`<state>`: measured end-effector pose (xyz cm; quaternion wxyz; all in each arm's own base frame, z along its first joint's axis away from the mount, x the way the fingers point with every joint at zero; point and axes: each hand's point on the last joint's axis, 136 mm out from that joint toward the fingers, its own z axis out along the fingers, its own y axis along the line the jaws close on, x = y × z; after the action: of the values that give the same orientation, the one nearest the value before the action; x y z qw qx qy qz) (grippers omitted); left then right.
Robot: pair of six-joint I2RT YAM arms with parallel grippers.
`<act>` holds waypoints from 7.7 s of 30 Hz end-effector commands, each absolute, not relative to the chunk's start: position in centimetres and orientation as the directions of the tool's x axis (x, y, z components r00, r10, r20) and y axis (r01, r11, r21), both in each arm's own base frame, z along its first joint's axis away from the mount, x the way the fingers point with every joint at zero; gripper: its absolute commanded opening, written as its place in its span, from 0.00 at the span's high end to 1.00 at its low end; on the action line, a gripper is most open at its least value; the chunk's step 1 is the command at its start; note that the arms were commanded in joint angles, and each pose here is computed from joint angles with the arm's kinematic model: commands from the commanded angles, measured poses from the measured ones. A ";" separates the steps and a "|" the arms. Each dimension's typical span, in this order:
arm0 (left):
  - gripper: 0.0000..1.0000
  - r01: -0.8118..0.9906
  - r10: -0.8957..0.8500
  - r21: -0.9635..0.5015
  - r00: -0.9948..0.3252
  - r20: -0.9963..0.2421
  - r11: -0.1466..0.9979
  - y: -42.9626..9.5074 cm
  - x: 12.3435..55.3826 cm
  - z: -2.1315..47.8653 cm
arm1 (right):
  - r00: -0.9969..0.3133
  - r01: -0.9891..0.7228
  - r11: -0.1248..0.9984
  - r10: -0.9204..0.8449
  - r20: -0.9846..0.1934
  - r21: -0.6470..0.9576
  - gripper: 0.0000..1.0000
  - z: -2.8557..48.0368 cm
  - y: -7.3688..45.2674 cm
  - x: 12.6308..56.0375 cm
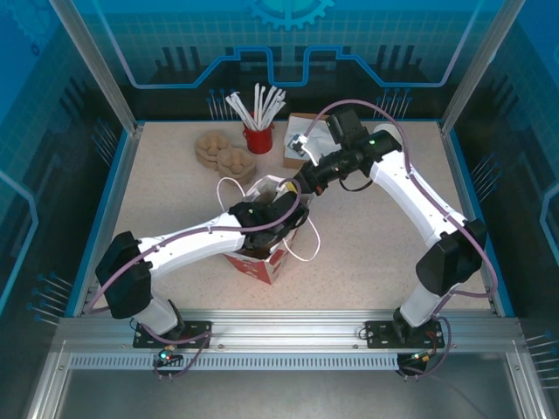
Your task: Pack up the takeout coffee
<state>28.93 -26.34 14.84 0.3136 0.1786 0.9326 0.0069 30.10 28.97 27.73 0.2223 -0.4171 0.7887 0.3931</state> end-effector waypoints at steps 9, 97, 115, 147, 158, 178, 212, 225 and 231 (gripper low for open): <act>0.40 0.331 0.321 0.068 -0.816 -0.480 0.941 -26.8 29.2 12.9 | -0.583 -0.812 0.289 -0.440 -0.683 0.507 0.74 27.9 29.1 30.1; 0.44 0.337 0.338 0.037 -0.928 -0.159 0.941 -26.5 26.6 4.9 | -0.900 0.179 0.720 0.394 -0.184 0.670 0.47 27.4 22.8 25.3; 0.26 0.288 0.273 -0.018 -0.926 -0.261 0.958 -27.2 29.4 11.7 | -0.887 0.185 0.702 0.421 -0.191 0.688 0.46 28.1 23.2 26.1; 0.21 0.224 0.189 -0.069 -0.922 -0.337 0.972 -27.5 30.4 19.7 | -0.888 0.168 0.746 0.399 -0.230 0.644 0.42 27.4 24.4 27.5; 0.24 0.204 0.164 -0.085 -0.927 -0.338 0.975 -26.8 30.6 20.9 | -0.885 0.162 0.767 0.392 -0.253 0.620 0.44 27.2 24.1 28.2; 0.24 0.200 0.169 -0.058 -0.925 -0.339 0.978 -26.5 31.1 19.9 | -0.900 0.126 0.800 0.340 -0.271 0.586 0.73 26.1 23.8 27.7; 0.25 0.271 0.212 -0.099 -0.894 -0.394 0.957 -25.7 30.3 23.0 | -0.772 -0.561 0.668 -0.209 -0.600 0.489 0.47 31.0 24.6 36.7; 0.24 0.254 0.190 -0.110 -0.896 -0.402 0.961 -24.4 29.9 24.5 | -0.724 -0.684 0.485 -0.360 -0.588 0.545 0.46 29.4 26.4 36.4; 0.24 0.260 0.191 -0.123 -0.893 -0.407 0.958 -24.3 29.7 25.0 | -0.698 -0.715 0.438 -0.400 -0.593 0.546 0.44 29.2 26.6 35.9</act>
<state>30.36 -24.78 23.06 0.1903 0.1070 0.9732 -0.0720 36.50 26.47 29.15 0.2072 -0.3156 0.8399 0.3900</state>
